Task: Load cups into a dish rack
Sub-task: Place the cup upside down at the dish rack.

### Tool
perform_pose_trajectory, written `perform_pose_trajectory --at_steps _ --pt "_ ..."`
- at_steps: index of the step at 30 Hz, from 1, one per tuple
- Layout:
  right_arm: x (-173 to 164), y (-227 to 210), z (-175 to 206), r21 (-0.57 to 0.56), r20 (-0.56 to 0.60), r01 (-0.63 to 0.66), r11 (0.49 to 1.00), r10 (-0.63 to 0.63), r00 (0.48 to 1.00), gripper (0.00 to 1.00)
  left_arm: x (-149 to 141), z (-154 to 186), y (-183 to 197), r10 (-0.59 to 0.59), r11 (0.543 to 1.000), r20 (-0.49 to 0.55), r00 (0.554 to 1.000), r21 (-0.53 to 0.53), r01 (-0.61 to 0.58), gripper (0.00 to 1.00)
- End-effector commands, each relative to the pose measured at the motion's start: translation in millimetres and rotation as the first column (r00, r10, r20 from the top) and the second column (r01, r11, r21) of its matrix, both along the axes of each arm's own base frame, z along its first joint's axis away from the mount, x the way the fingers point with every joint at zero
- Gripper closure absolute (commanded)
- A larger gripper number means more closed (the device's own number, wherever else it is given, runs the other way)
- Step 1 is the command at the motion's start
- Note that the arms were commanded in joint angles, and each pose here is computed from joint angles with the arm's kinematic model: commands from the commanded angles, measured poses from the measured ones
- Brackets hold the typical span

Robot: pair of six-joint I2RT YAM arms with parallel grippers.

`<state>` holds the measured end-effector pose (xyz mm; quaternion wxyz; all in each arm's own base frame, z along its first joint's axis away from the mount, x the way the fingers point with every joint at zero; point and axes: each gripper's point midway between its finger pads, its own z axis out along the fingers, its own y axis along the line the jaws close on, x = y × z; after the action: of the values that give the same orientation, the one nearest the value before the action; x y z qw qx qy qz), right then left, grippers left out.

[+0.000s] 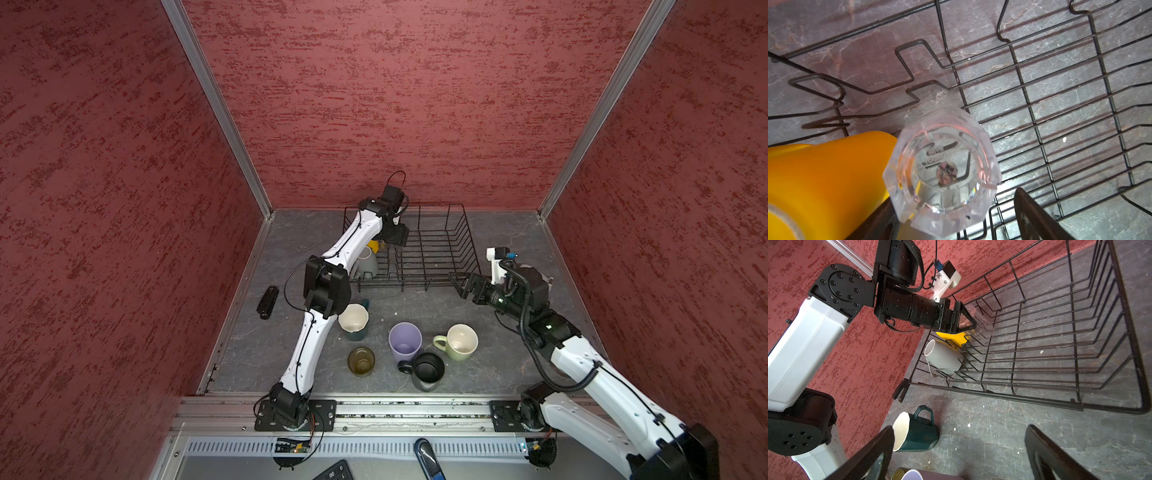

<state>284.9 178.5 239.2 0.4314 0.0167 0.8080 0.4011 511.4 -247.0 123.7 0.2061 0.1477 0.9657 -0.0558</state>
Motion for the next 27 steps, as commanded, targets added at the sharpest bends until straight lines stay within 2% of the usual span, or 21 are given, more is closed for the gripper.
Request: perform_pose_trajectory --at_steps 1,4,8,13,17,21,25,27 --pt "-1 -2 6 0.007 0.018 0.01 1.0 -0.011 1.0 0.01 -2 15 -4 -0.012 1.0 0.017 1.0 -0.024 0.013 0.16" --pt "2 -4 6 -0.023 0.016 0.019 1.0 -0.019 1.0 0.02 -4 40 -4 -0.004 0.999 0.06 0.998 -0.048 0.007 0.16" --pt "5 -4 7 -0.076 0.007 0.011 0.997 -0.011 1.0 0.06 -13 97 -3 0.0 0.995 0.173 0.985 -0.101 0.018 0.15" --pt "9 1 12 -0.143 -0.003 -0.021 0.99 0.021 1.0 0.14 -37 174 11 0.035 0.983 0.354 0.935 -0.179 0.031 0.12" --pt "5 19 13 -0.233 -0.01 -0.066 0.97 0.065 0.998 0.19 -66 222 33 0.079 0.967 0.509 0.857 -0.248 0.058 0.07" --pt "-10 51 17 -0.334 -0.004 -0.125 0.934 0.131 0.991 0.22 -104 246 65 0.155 0.926 0.62 0.77 -0.363 0.106 0.0" --pt "-31 82 20 -0.375 -0.013 -0.198 0.906 0.208 0.978 0.26 -138 275 118 0.312 0.869 0.71 0.632 -0.482 0.112 0.01" --pt "-42 96 21 -0.397 -0.021 -0.229 0.889 0.24 0.971 0.28 -150 281 150 0.377 0.851 0.716 0.588 -0.519 0.085 0.01"
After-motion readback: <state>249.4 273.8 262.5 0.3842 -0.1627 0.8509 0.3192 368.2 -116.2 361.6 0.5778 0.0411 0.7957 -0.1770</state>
